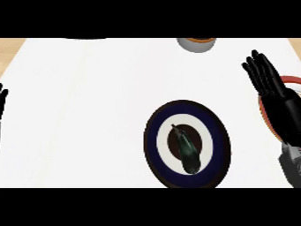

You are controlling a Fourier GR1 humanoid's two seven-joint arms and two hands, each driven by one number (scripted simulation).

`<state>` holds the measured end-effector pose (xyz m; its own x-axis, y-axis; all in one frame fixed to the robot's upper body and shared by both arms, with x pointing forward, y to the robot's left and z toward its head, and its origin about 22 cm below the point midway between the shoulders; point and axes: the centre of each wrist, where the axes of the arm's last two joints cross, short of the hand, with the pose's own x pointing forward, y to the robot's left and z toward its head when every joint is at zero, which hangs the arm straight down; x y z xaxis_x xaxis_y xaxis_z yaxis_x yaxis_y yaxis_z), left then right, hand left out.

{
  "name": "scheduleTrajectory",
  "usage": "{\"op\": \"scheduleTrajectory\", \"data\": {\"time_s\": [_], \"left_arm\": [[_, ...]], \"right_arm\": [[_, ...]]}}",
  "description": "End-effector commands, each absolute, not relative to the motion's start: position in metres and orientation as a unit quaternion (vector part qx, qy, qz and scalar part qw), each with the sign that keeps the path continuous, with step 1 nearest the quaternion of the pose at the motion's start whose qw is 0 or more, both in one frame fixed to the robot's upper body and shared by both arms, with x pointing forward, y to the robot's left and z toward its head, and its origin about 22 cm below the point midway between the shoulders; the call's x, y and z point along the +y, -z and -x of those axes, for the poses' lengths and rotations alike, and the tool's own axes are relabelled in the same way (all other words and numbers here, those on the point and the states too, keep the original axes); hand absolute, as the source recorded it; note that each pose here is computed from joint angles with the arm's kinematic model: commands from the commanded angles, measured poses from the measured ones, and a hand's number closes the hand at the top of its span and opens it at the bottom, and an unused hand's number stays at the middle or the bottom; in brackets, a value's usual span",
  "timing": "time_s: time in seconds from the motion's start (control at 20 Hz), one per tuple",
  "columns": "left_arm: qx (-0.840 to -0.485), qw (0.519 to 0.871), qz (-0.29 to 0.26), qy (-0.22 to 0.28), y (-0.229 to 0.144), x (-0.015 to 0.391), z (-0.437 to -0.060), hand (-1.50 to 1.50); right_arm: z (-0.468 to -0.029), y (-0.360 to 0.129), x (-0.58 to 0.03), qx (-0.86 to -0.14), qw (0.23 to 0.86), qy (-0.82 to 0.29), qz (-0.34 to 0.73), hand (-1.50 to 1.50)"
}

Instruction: Pick the eggplant from the plate and place it in the plate

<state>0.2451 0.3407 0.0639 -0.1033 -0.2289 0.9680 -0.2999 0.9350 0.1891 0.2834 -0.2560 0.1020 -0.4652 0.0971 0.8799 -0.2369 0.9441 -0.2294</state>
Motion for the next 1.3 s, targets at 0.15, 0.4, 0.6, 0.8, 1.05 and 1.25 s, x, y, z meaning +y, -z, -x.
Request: {"op": "scheduleTrajectory", "data": {"time_s": [0.15, 0.4, 0.6, 0.8, 1.05, 1.25], "left_arm": [[-0.713, 0.689, -0.124, 0.019, -0.045, 0.311, -0.254, 0.00], [-0.675, 0.733, -0.075, 0.046, -0.037, 0.292, -0.260, 0.00], [-0.656, 0.749, -0.078, 0.042, -0.038, 0.294, -0.273, 0.00], [-0.646, 0.758, -0.069, 0.056, -0.027, 0.285, -0.272, 0.00], [-0.649, 0.755, -0.078, 0.042, -0.025, 0.288, -0.290, 0.00], [-0.641, 0.763, -0.074, 0.042, -0.025, 0.292, -0.289, 0.00]], "right_arm": [[-0.313, -0.066, -0.226, -0.735, 0.602, -0.216, -0.224, 1.50], [-0.318, -0.027, -0.248, -0.721, 0.641, -0.250, -0.074, -1.50], [-0.318, 0.023, -0.267, -0.704, 0.655, -0.191, -0.198, -1.50], [-0.307, 0.044, -0.287, -0.677, 0.628, -0.312, -0.222, -1.50], [-0.341, 0.020, -0.278, -0.655, 0.604, -0.411, -0.194, -1.50], [-0.351, -0.001, -0.279, -0.652, 0.596, -0.435, -0.174, -1.50]]}}
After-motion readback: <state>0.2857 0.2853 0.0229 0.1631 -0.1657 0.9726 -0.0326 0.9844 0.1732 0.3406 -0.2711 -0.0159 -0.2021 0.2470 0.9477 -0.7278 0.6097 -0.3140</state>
